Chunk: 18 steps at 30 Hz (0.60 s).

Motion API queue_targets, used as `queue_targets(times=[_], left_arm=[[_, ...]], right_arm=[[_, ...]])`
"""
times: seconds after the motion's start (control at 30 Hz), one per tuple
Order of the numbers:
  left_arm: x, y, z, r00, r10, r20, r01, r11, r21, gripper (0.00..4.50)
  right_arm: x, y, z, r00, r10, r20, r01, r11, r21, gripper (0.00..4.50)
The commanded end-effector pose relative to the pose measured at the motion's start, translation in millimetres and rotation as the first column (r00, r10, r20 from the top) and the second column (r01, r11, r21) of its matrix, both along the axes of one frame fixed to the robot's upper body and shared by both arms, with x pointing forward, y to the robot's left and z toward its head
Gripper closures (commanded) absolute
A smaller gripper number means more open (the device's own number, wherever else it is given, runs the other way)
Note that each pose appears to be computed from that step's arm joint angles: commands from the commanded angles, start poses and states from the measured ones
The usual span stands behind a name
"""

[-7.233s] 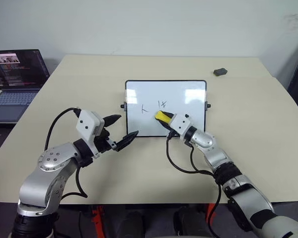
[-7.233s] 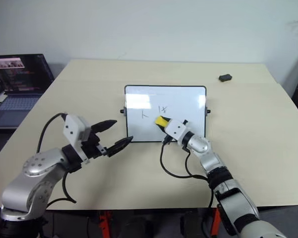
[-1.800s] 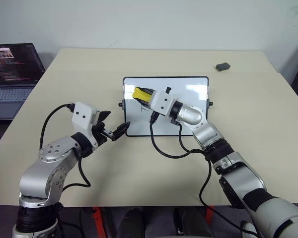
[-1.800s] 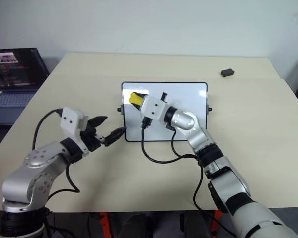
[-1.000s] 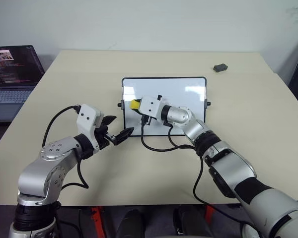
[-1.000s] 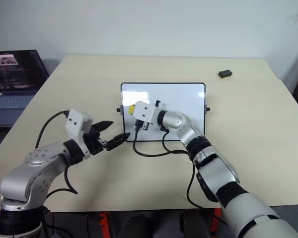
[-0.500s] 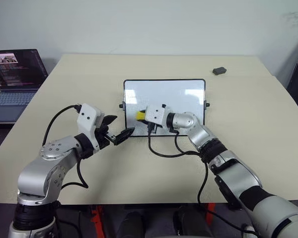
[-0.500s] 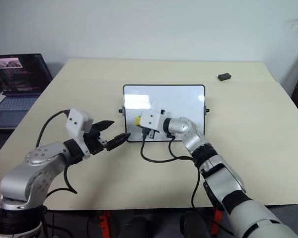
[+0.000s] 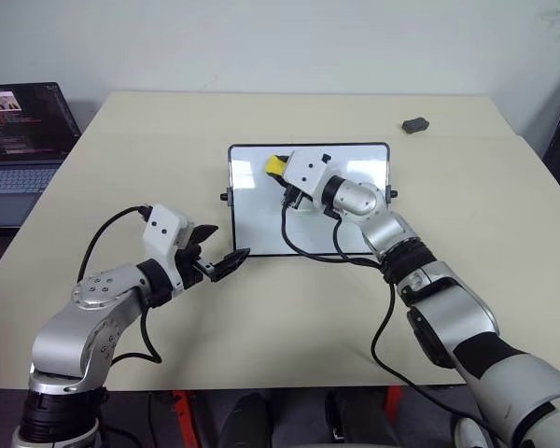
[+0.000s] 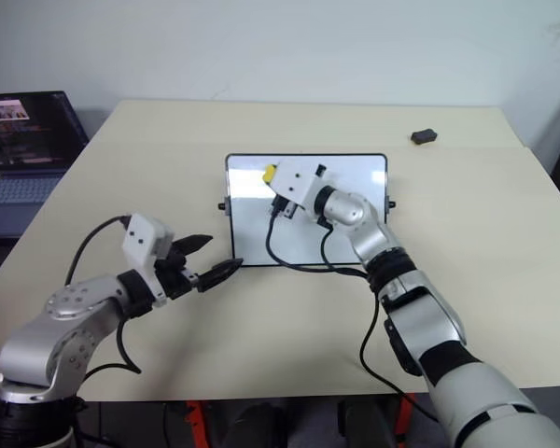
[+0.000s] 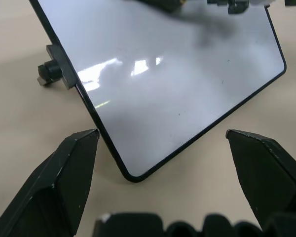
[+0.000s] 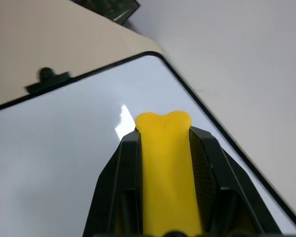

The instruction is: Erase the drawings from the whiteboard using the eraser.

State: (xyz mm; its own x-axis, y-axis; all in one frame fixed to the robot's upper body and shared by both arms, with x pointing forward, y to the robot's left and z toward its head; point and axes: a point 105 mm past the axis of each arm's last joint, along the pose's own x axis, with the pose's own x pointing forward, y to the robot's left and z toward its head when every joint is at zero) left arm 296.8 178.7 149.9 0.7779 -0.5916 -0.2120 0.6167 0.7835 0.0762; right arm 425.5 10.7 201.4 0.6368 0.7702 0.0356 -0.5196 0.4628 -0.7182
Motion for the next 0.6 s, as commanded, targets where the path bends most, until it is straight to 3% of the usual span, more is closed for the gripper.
queue_targets(times=[0.03,0.3,0.47,0.6], left_arm=[[-3.7,-6.5,10.4,0.998,-0.037,0.052,0.037,0.999,0.016,0.0],[-0.7,-8.0,13.6,0.997,-0.044,0.062,0.043,0.999,0.011,0.0],[-0.2,-11.1,15.3,0.996,-0.059,0.068,0.059,0.998,0.004,0.0],[-1.8,-16.0,16.8,0.992,-0.101,0.073,0.101,0.995,-0.003,0.0]], right_arm=[[1.4,-5.6,-15.2,0.999,-0.001,-0.039,0.0,1.0,-0.024,3.51],[-16.6,-13.4,-95.0,0.983,0.022,-0.183,-0.057,0.981,-0.187,3.51],[-19.9,-24.7,-112.0,0.98,0.007,-0.198,-0.055,0.97,-0.238,3.51],[-19.7,-23.1,-93.2,0.985,0.028,-0.168,-0.054,0.987,-0.153,3.51]])
